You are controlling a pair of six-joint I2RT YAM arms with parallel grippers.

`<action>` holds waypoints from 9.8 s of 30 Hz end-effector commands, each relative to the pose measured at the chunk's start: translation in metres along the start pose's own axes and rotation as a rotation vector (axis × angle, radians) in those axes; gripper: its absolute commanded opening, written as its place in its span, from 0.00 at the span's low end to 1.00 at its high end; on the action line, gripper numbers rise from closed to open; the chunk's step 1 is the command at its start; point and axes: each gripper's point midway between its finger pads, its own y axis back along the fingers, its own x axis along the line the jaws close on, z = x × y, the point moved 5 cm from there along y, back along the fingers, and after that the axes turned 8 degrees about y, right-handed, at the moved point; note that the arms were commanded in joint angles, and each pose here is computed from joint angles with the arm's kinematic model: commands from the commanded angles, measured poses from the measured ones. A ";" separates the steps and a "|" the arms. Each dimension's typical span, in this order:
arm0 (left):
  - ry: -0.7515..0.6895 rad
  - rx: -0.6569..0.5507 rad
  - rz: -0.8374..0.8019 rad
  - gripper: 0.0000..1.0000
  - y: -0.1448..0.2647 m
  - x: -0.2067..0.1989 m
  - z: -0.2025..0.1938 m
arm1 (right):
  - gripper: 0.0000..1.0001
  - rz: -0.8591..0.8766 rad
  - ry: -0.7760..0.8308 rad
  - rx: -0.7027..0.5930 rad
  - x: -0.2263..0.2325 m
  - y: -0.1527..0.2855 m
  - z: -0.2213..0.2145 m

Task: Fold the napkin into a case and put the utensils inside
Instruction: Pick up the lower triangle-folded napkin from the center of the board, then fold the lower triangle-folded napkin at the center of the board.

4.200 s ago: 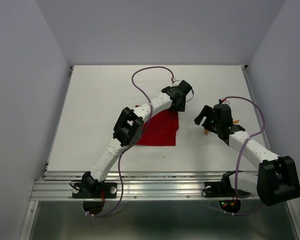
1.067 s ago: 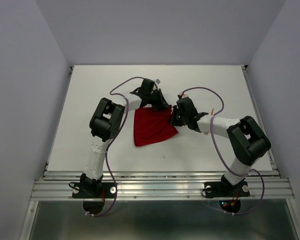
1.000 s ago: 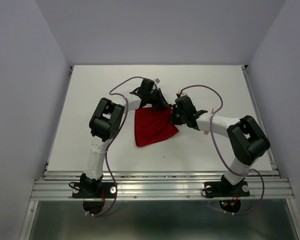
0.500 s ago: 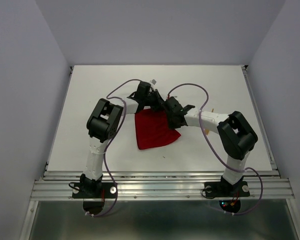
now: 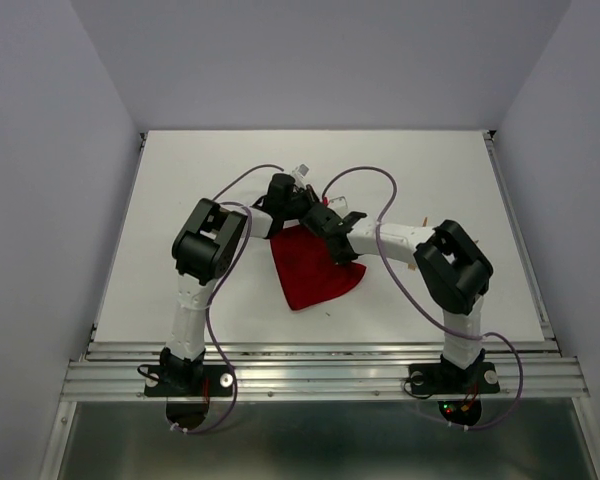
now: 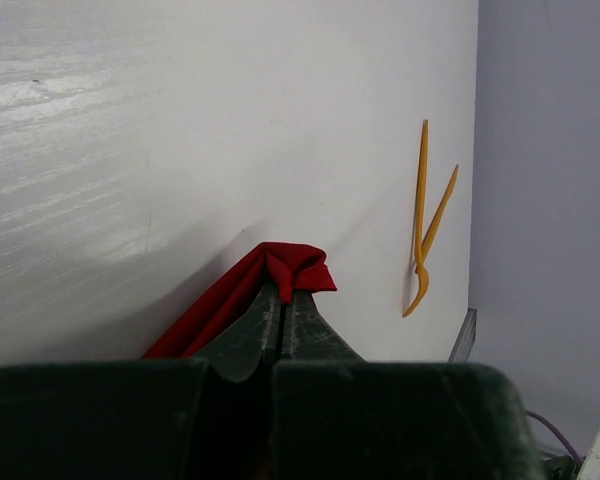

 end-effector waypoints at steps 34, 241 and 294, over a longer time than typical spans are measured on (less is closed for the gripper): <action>-0.207 0.060 -0.189 0.00 0.017 -0.017 -0.001 | 0.70 0.573 -0.359 -0.276 -0.018 0.035 0.048; 0.037 0.004 0.349 0.19 0.110 0.012 0.019 | 0.57 0.700 -0.008 -0.152 0.076 -0.023 0.049; 0.009 0.129 0.197 0.80 0.080 0.000 0.015 | 0.55 0.926 0.285 -0.385 0.075 0.004 0.051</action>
